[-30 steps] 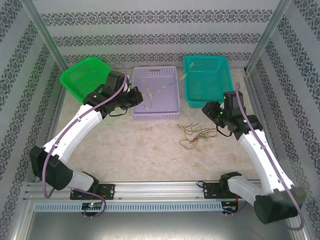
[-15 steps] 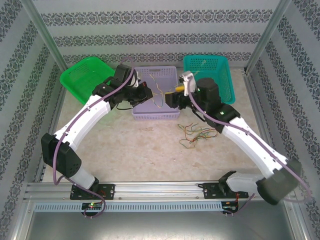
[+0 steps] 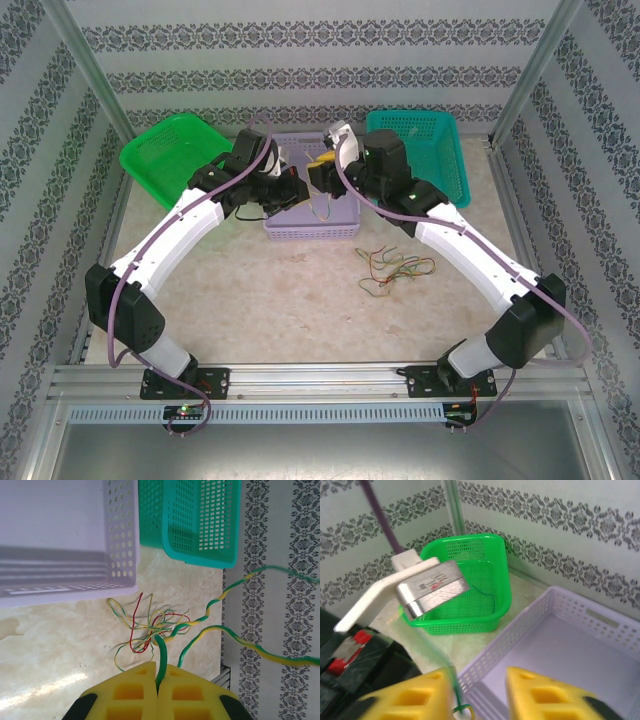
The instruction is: Untangle the cables
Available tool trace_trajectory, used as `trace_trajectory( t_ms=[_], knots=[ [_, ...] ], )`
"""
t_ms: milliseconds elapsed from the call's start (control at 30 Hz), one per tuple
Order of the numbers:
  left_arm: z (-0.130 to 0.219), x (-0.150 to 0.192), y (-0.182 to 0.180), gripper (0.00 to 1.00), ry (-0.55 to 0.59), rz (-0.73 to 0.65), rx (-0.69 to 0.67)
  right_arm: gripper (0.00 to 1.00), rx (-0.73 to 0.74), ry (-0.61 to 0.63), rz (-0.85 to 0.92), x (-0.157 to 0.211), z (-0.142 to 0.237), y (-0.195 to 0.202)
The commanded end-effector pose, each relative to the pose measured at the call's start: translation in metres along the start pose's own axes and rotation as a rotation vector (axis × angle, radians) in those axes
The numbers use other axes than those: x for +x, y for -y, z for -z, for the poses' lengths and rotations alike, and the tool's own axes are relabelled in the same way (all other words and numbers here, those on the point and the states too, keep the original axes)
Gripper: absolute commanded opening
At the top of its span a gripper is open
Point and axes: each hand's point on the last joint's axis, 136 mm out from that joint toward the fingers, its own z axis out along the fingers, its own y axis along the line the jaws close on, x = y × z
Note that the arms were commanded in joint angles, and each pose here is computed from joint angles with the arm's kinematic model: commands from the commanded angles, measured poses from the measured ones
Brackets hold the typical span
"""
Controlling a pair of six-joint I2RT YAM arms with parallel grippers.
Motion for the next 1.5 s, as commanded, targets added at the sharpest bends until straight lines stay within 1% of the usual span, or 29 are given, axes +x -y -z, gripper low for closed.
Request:
trace_trajectory(
  t_ms=[0, 33, 67, 100, 167, 233, 300, 367, 433, 467, 567, 667, 733, 767, 833, 933, 1100, 1233, 1400, 1467],
  knots=[
    [0.004, 0.004, 0.012, 0.0, -0.013, -0.017, 0.024, 0.15, 0.059, 0.008, -0.029, -0.01, -0.001, 0.009],
    [0.004, 0.002, 0.012, 0.0, -0.008, -0.017, 0.023, 0.13, 0.073, 0.014, -0.048, -0.012, 0.002, 0.011],
    [0.004, 0.0, 0.013, 0.0, -0.002, -0.015, 0.022, 0.08, 0.09, 0.022, -0.073, -0.014, 0.006, 0.013],
    [0.003, -0.002, 0.012, 0.0, 0.005, -0.01, 0.016, 0.0, 0.12, 0.03, -0.109, -0.015, 0.012, 0.018],
    [0.003, -0.008, 0.01, 0.0, 0.029, 0.006, 0.001, 0.0, 0.189, 0.042, -0.173, -0.016, 0.027, 0.026],
    [0.002, -0.022, 0.003, 0.0, 0.085, 0.043, -0.016, 0.0, 0.267, 0.062, -0.249, -0.012, 0.049, 0.035],
    [0.002, -0.04, 0.0, 0.0, 0.157, 0.078, -0.012, 0.0, 0.323, 0.08, -0.326, 0.0, 0.067, 0.041],
    [0.004, -0.059, 0.004, 0.0, 0.234, 0.096, 0.018, 0.0, 0.404, 0.08, -0.424, 0.016, 0.088, 0.05],
    [0.005, -0.08, 0.012, 0.0, 0.314, 0.116, 0.068, 0.0, 0.476, 0.058, -0.547, 0.041, 0.106, 0.058],
    [0.007, -0.091, 0.019, 0.0, 0.354, 0.128, 0.109, 0.0, 0.51, 0.039, -0.635, 0.058, 0.113, 0.062],
    [0.012, -0.117, 0.036, 0.0, 0.453, 0.155, 0.219, 0.0, 0.549, -0.012, -0.903, 0.107, 0.121, 0.065],
    [0.02, -0.137, 0.051, 0.0, 0.548, 0.182, 0.334, 0.0, 0.569, -0.062, -1.238, 0.159, 0.119, 0.064],
    [0.025, -0.146, 0.059, 0.0, 0.598, 0.199, 0.409, 0.0, 0.576, -0.114, -1.442, 0.191, 0.114, 0.056],
    [0.028, -0.15, 0.062, 0.0, 0.622, 0.203, 0.439, 0.0, 0.565, -0.142, -1.533, 0.204, 0.11, 0.05],
    [0.03, -0.155, 0.064, 0.0, 0.65, 0.209, 0.469, 0.0, 0.56, -0.203, -1.651, 0.224, 0.105, 0.039],
    [0.036, -0.162, 0.063, 0.0, 0.683, 0.217, 0.496, 0.0, 0.577, -0.259, -1.704, 0.241, 0.103, 0.029],
    [0.047, -0.17, 0.049, 0.0, 0.734, 0.26, 0.502, 0.0, 0.608, -0.308, -1.743, 0.262, 0.109, 0.022],
    [0.046, -0.171, 0.036, 0.0, 0.744, 0.296, 0.49, 0.0, 0.578, -0.345, -1.762, 0.27, 0.101, 0.018],
    [0.031, -0.163, -0.008, 0.0, 0.729, 0.374, 0.328, 0.0, 0.581, -0.34, -1.646, 0.246, 0.089, 0.029],
    [0.024, -0.157, -0.036, 0.0, 0.711, 0.427, 0.204, 0.0, 0.578, -0.332, -1.609, 0.234, 0.08, 0.034]
  ],
)
